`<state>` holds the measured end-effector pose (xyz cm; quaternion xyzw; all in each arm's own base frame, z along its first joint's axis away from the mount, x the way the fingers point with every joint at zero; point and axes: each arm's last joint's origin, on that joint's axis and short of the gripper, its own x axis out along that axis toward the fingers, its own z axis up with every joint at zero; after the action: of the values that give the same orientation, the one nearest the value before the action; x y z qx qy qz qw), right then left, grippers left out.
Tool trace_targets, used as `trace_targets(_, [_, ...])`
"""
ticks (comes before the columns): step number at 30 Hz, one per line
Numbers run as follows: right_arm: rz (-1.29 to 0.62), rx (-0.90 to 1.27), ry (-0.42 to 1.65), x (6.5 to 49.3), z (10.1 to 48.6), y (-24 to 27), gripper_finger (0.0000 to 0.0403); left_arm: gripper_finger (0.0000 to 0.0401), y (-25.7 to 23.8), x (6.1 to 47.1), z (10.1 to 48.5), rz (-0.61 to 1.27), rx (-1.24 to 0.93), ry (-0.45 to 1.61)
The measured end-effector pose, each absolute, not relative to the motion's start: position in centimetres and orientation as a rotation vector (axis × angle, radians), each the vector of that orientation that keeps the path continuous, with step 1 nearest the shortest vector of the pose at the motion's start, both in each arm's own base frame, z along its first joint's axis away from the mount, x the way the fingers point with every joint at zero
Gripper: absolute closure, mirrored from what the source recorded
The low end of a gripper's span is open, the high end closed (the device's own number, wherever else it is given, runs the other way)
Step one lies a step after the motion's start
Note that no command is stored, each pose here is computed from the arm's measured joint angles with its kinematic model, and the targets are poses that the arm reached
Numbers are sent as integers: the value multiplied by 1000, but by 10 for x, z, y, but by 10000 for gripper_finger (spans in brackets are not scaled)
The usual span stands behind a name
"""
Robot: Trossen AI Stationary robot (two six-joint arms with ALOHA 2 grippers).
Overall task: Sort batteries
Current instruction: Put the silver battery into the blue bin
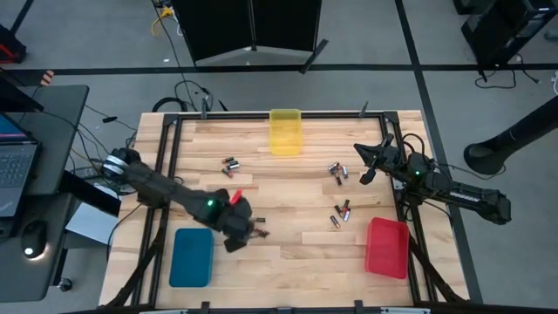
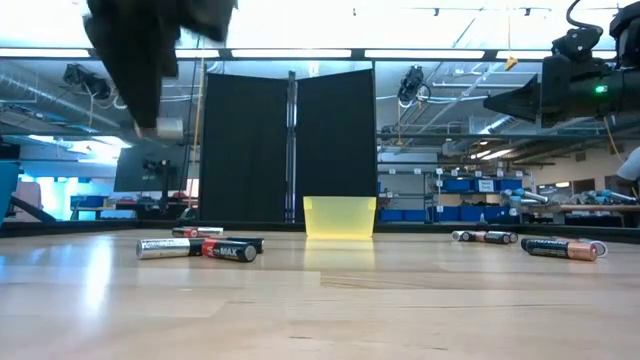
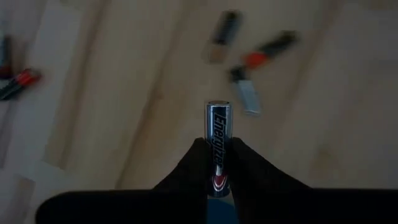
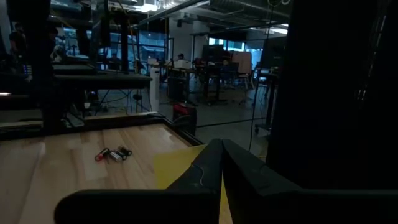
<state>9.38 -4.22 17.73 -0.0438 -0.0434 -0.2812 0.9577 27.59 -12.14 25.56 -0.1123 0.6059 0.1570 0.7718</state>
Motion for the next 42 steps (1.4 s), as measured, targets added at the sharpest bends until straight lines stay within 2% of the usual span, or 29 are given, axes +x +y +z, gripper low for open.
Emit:
trace_targets(6, [-570,-89,-88,94,177,-42,380,357,-166,249,286,259,-225,1348])
trace_targets(10, [-571,-89,-88,94,177,-42,380,357,-193,223,281,275,-241,1385])
trace_targets(16, [-570,-89,-88,94,177,-42,380,357,-216,186,252,355,-260,1457])
trace_targets(28, [-570,-89,-88,94,177,-42,380,357,-198,161,190,348,-241,1472])
trace_targets(37, [-570,-89,-88,94,177,-42,380,357,-184,151,179,290,-211,1479])
trace_targets(42, [-570,-89,-88,94,177,-42,380,294,-188,153,181,273,-255,1470])
